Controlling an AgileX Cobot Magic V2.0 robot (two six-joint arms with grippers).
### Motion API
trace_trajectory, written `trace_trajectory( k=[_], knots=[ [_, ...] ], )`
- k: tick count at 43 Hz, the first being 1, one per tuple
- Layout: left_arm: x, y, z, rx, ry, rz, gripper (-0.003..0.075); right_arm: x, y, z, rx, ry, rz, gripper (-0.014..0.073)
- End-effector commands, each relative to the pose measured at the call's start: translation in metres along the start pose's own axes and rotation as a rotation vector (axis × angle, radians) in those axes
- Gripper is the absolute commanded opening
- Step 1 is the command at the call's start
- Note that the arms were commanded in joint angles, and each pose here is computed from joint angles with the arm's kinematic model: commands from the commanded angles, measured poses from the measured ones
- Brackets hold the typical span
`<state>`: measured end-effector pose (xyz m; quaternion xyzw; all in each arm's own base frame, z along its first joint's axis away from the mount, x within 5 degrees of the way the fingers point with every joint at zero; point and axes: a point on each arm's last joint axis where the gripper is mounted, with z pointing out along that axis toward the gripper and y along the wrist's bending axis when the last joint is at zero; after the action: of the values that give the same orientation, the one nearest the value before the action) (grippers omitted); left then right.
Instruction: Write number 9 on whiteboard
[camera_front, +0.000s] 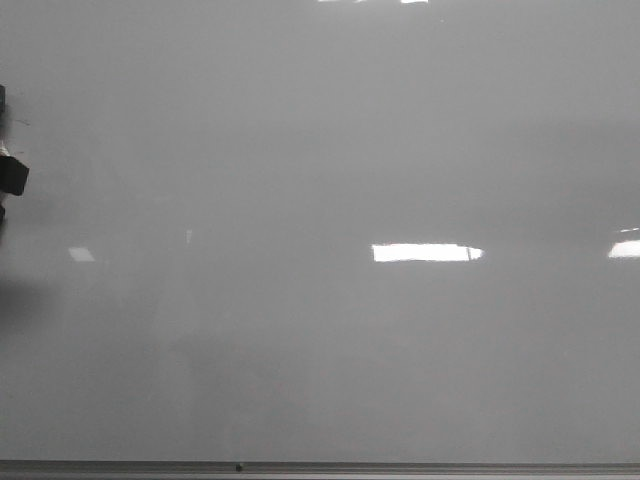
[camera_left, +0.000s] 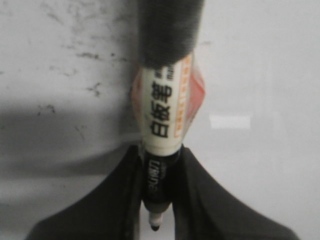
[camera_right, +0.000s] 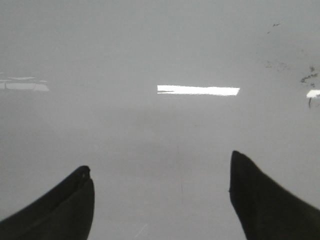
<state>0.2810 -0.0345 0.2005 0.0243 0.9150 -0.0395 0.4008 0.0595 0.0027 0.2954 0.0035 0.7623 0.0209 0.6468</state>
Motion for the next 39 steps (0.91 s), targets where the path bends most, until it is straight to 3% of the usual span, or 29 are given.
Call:
trace_trajectory(
  k=[1, 5, 11, 16, 22, 27, 31, 39],
  knots=[
    [-0.023, -0.011, -0.03, 0.037, -0.063, -0.006, -0.0019, -0.017, 0.0, -0.002, 0.004, -0.091, 0.008, 0.058],
    [-0.029, -0.023, -0.049, 0.075, 0.041, 0.024, -0.0019, -0.017, 0.001, -0.001, -0.005, -0.051, 0.023, 0.058],
    [-0.039, -0.054, -0.078, 0.178, 0.237, 0.266, -0.0019, -0.022, 0.002, 0.008, -0.017, 0.084, 0.035, 0.058],
    [-0.046, -0.081, -0.097, 0.286, 0.282, 0.458, -0.0019, -0.028, 0.003, 0.022, -0.023, 0.2, 0.042, 0.058],
    [-0.044, -0.118, -0.124, 0.527, 0.271, 0.788, -0.0019, -0.036, 0.01, 0.039, -0.103, 0.332, 0.011, 0.058],
    [-0.034, -0.144, -0.15, 0.762, 0.243, 0.985, -0.0019, -0.05, 0.027, 0.048, -0.288, 0.408, -0.069, 0.058],
    [-0.025, -0.157, -0.167, 0.928, 0.24, 1.073, -0.0019, -0.061, 0.048, 0.049, -0.516, 0.476, -0.171, 0.058],
    [-0.019, -0.163, -0.177, 1.018, 0.267, 1.092, -0.0019, -0.086, 0.09, 0.042, -0.951, 0.54, -0.291, 0.058]
  ],
)
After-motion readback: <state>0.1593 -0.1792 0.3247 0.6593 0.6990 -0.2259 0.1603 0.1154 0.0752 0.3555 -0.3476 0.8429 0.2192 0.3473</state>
